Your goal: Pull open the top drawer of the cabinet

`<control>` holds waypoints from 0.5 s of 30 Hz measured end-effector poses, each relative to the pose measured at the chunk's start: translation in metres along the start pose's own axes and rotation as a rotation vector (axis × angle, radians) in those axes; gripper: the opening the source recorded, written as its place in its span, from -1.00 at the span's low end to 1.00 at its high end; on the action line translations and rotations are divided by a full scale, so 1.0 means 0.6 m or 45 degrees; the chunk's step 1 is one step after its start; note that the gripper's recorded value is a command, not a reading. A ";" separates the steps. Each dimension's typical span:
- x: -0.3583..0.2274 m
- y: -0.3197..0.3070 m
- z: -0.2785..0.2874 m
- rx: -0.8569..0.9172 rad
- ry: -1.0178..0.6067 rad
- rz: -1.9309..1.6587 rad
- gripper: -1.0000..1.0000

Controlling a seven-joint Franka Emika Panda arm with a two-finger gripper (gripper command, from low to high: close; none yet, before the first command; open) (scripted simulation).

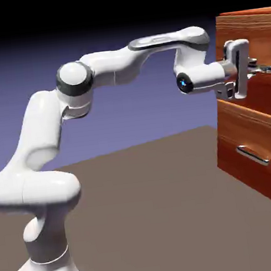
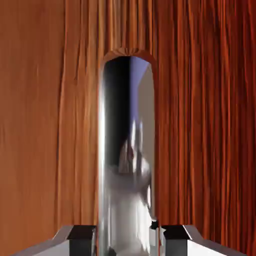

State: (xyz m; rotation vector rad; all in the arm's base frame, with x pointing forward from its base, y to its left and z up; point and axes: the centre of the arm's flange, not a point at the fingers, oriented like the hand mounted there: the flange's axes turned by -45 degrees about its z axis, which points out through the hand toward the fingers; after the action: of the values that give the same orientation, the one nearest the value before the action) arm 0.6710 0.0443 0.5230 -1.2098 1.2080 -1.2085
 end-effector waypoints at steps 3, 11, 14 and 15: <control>0.000 0.000 -0.039 0.000 0.000 0.000 -1.00; 0.000 0.000 -0.137 0.000 0.000 0.000 -1.00; 0.000 0.000 -0.177 0.000 0.000 0.000 -1.00; 0.000 0.000 -0.191 0.000 0.000 0.000 -1.00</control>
State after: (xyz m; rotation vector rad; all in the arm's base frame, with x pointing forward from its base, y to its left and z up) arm 0.5564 0.0442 0.5229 -1.2097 1.2080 -1.2086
